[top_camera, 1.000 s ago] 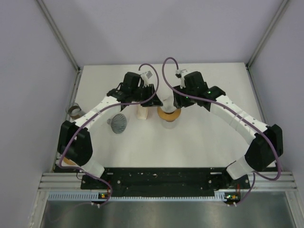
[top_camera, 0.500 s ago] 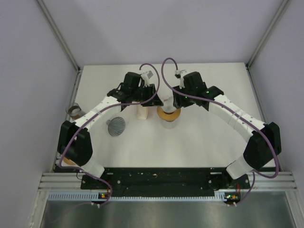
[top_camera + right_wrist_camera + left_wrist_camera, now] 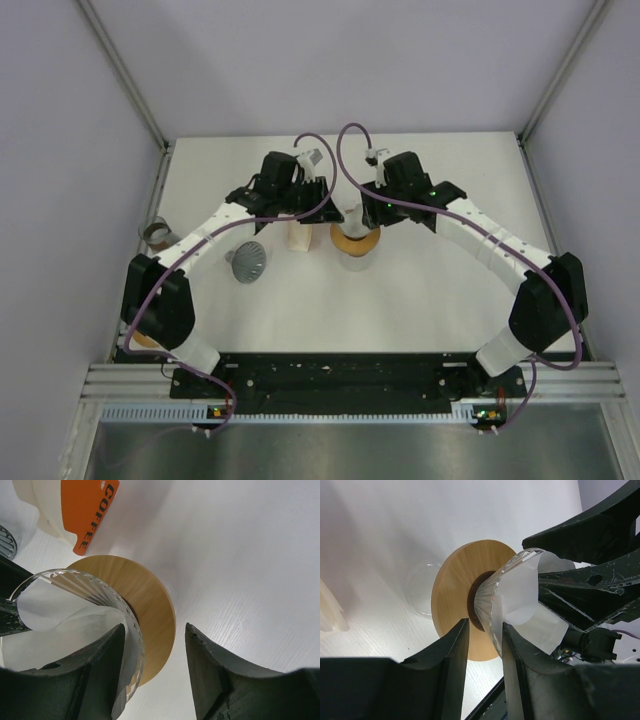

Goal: Place the coffee filter in the dripper

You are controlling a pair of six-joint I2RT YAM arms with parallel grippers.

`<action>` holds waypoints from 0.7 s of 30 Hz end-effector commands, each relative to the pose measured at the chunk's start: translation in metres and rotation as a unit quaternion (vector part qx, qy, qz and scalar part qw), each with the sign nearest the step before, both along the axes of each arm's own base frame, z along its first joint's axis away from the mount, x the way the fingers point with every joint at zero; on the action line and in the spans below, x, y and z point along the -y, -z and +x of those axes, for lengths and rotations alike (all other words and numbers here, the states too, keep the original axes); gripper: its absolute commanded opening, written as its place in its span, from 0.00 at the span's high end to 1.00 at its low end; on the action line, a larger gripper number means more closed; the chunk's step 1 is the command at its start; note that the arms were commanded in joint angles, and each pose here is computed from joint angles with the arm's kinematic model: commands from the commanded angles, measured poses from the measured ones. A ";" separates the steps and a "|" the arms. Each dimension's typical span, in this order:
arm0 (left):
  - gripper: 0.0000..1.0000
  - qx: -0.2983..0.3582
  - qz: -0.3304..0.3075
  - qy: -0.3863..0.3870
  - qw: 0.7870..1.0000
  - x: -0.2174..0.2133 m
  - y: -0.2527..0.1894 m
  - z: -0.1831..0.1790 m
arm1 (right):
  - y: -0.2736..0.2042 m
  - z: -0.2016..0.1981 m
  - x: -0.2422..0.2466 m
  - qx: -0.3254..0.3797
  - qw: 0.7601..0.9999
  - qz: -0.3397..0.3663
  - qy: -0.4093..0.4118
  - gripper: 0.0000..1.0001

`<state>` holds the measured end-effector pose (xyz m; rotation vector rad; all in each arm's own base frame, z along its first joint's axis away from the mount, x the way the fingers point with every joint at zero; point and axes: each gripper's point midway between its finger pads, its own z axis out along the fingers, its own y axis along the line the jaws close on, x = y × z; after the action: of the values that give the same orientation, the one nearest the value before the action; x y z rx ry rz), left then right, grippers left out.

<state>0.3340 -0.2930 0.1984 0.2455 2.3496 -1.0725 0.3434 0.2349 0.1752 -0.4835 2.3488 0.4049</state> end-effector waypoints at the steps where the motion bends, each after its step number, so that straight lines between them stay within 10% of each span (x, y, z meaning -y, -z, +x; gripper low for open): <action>1: 0.63 0.007 0.026 -0.005 1.000 -0.006 0.012 0.006 | 0.013 0.000 0.006 -0.014 1.000 -0.019 -0.001 0.49; 21: 0.44 0.065 0.007 0.020 0.998 -0.005 -0.046 0.005 | -0.040 0.003 0.000 0.041 0.999 0.009 -0.030 0.46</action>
<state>0.3354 -0.2893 0.2114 0.3127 2.3458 -1.0235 0.3409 0.2351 0.1779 -0.5386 2.3438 0.4061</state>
